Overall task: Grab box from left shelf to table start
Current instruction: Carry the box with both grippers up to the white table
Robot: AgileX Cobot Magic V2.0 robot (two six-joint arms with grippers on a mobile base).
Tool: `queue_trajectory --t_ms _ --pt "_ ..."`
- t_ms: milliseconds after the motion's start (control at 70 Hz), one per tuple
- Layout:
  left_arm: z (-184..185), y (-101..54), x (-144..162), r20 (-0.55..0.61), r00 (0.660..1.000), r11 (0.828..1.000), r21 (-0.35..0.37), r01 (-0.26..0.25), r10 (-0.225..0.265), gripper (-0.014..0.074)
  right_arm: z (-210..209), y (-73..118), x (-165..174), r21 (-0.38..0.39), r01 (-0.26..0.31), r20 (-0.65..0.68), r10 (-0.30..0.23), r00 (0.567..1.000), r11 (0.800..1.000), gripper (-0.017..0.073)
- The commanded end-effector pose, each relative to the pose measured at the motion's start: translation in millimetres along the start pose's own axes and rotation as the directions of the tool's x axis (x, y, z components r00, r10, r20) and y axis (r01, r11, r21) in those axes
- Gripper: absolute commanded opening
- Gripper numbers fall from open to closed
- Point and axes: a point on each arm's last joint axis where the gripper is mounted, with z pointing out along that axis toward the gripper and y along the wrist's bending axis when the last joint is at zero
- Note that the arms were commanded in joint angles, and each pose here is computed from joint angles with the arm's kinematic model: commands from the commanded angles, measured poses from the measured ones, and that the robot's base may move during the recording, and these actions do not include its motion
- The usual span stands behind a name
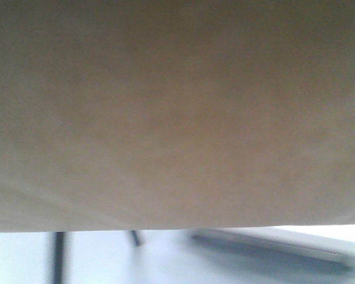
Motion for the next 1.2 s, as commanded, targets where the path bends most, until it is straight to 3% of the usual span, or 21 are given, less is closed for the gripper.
queue_trajectory --t_ms 0,1186 --pt "-0.9 -3.2 2.8 -0.064 0.998 0.999 0.039 -0.001 0.003 -0.0092 0.2 -3.6 -15.3 0.061 0.051 0.102 -0.057 0.993 0.997 0.0059" --pt "-0.9 -3.2 2.8 -0.064 0.998 0.999 0.039 -0.001 0.003 -0.0092 0.2 -3.6 -15.3 0.061 0.051 0.102 -0.057 0.993 0.997 0.0059"
